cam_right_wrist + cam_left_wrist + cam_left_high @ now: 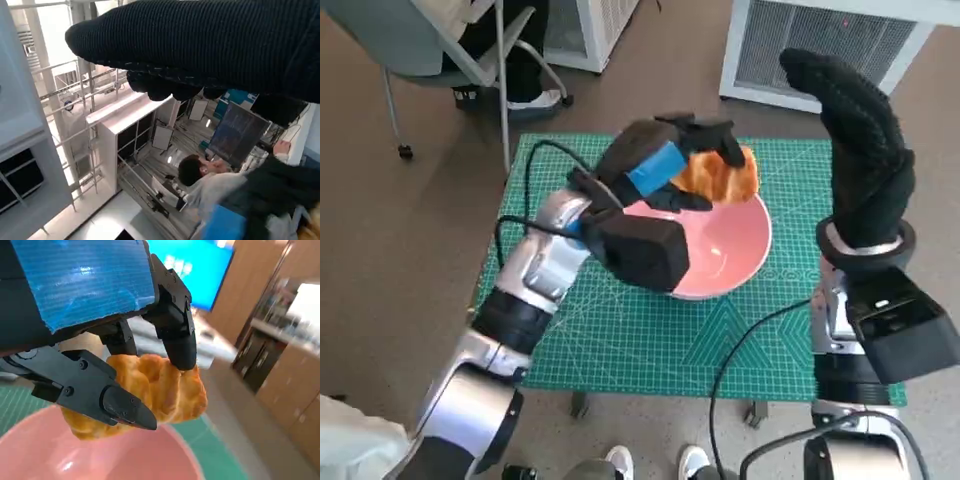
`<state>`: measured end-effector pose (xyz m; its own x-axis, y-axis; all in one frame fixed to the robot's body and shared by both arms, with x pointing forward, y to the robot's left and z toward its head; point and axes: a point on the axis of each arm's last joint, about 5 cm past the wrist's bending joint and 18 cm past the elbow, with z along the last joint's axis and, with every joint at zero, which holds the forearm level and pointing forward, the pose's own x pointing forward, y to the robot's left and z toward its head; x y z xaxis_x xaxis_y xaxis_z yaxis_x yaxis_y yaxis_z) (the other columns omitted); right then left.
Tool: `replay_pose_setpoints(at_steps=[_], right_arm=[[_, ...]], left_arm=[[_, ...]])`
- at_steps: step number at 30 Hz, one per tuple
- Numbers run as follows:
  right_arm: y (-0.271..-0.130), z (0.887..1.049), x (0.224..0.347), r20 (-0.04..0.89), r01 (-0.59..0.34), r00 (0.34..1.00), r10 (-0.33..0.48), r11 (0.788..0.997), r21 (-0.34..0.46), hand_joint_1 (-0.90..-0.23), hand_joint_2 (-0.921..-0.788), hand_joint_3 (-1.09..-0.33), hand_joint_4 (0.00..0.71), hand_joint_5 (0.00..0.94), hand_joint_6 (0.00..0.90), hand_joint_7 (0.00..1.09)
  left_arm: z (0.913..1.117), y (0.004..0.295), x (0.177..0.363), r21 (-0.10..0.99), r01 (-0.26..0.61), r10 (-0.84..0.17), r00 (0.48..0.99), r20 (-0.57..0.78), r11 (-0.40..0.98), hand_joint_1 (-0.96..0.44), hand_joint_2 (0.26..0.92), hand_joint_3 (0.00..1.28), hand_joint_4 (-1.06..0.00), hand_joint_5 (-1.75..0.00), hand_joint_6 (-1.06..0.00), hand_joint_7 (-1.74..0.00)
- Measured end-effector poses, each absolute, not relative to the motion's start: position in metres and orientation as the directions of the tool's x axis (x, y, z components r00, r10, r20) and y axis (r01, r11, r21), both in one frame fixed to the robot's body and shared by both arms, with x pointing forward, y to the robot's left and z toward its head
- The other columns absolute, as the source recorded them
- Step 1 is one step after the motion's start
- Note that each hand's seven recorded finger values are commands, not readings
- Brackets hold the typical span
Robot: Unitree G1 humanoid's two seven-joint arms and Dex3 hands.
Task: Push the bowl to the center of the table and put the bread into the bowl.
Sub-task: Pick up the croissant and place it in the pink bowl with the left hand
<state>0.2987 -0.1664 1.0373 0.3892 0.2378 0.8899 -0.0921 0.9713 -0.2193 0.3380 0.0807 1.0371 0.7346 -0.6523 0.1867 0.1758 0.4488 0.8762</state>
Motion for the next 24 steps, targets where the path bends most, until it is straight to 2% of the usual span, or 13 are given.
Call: replay_pose_setpoints(at_steps=[4, 5, 6, 7, 8, 9, 10, 11, 15, 19, 24], right_arm=[[-0.167, 1.037, 0.298, 0.891, -0.089, 0.39, 0.233, 0.972, -0.215, -0.601, -0.921, -0.714, 0.29, 0.003, 0.026, 0.64], [-0.167, 1.037, 0.298, 0.891, -0.088, 0.39, 0.232, 0.973, -0.215, -0.602, -0.921, -0.714, 0.29, 0.003, 0.026, 0.64], [-0.167, 1.037, 0.298, 0.891, -0.088, 0.389, 0.232, 0.973, -0.215, -0.602, -0.921, -0.714, 0.29, 0.003, 0.027, 0.64], [-0.167, 1.037, 0.298, 0.892, -0.088, 0.389, 0.232, 0.973, -0.215, -0.602, -0.921, -0.714, 0.29, 0.003, 0.027, 0.64], [-0.167, 1.037, 0.298, 0.892, -0.088, 0.389, 0.232, 0.973, -0.214, -0.602, -0.921, -0.714, 0.29, 0.002, 0.027, 0.64], [-0.167, 1.037, 0.298, 0.892, -0.088, 0.389, 0.232, 0.973, -0.214, -0.603, -0.921, -0.714, 0.29, 0.002, 0.027, 0.64], [-0.167, 1.037, 0.298, 0.892, -0.088, 0.388, 0.232, 0.973, -0.214, -0.603, -0.921, -0.714, 0.29, 0.002, 0.027, 0.64], [-0.167, 1.037, 0.298, 0.892, -0.087, 0.387, 0.232, 0.973, -0.215, -0.603, -0.921, -0.714, 0.29, 0.002, 0.026, 0.64], [-0.167, 1.037, 0.298, 0.893, -0.087, 0.387, 0.231, 0.973, -0.214, -0.603, -0.921, -0.714, 0.29, 0.002, 0.027, 0.64], [-0.167, 1.037, 0.298, 0.892, -0.087, 0.388, 0.231, 0.973, -0.214, -0.603, -0.921, -0.714, 0.29, 0.002, 0.027, 0.64], [-0.167, 1.037, 0.297, 0.892, -0.088, 0.389, 0.231, 0.973, -0.214, -0.603, -0.921, -0.714, 0.29, 0.002, 0.027, 0.64]], left_arm=[[1.036, 0.08, 0.341, 0.887, 0.2, -0.659, 0.739, 0.143, 0.417, 0.0, 0.921, 0.24, -0.5, -1.32, -0.43, -1.41], [1.036, 0.08, 0.342, 0.89, 0.21, -0.661, 0.739, 0.127, 0.405, -0.07, 0.921, 0.27, -0.45, -1.2, -0.4, -1.45], [1.036, 0.08, 0.343, 0.892, 0.222, -0.665, 0.739, 0.109, 0.393, -0.16, 0.921, 0.32, -0.44, -0.91, -0.37, -1.51], [1.036, 0.08, 0.344, 0.895, 0.236, -0.669, 0.738, 0.088, 0.378, -0.12, 0.921, 0.29, -0.4, -0.61, -0.31, -1.17], [1.036, 0.08, 0.345, 0.897, 0.251, -0.674, 0.735, 0.067, 0.364, -0.1, 0.921, 0.26, -0.38, -0.4, -0.32, -0.85], [1.036, 0.08, 0.346, 0.898, 0.271, -0.682, 0.73, 0.042, 0.345, -0.12, 0.921, 0.23, -0.32, -0.26, -0.31, -0.61], [1.036, 0.081, 0.347, 0.898, 0.291, -0.69, 0.724, 0.019, 0.329, -0.12, 0.921, 0.22, -0.31, -0.2, -0.3, -0.52], [1.037, 0.082, 0.347, 0.899, 0.313, -0.7, 0.714, -0.01, 0.307, -0.17, 0.921, 0.2, -0.24, -0.13, -0.27, -0.38], [1.039, 0.085, 0.348, 0.9, 0.374, -0.723, 0.683, -0.104, 0.223, -0.36, 0.921, 0.17, -0.08, -0.03, -0.18, -0.15], [1.042, 0.09, 0.349, 0.901, 0.394, -0.727, 0.671, -0.145, 0.183, -0.43, 0.921, 0.17, -0.03, -0.01, -0.16, -0.1], [1.048, 0.095, 0.348, 0.908, 0.373, -0.73, 0.673, -0.121, 0.193, -0.46, 0.921, 0.16, -0.01, 0.0, -0.16, -0.07]])
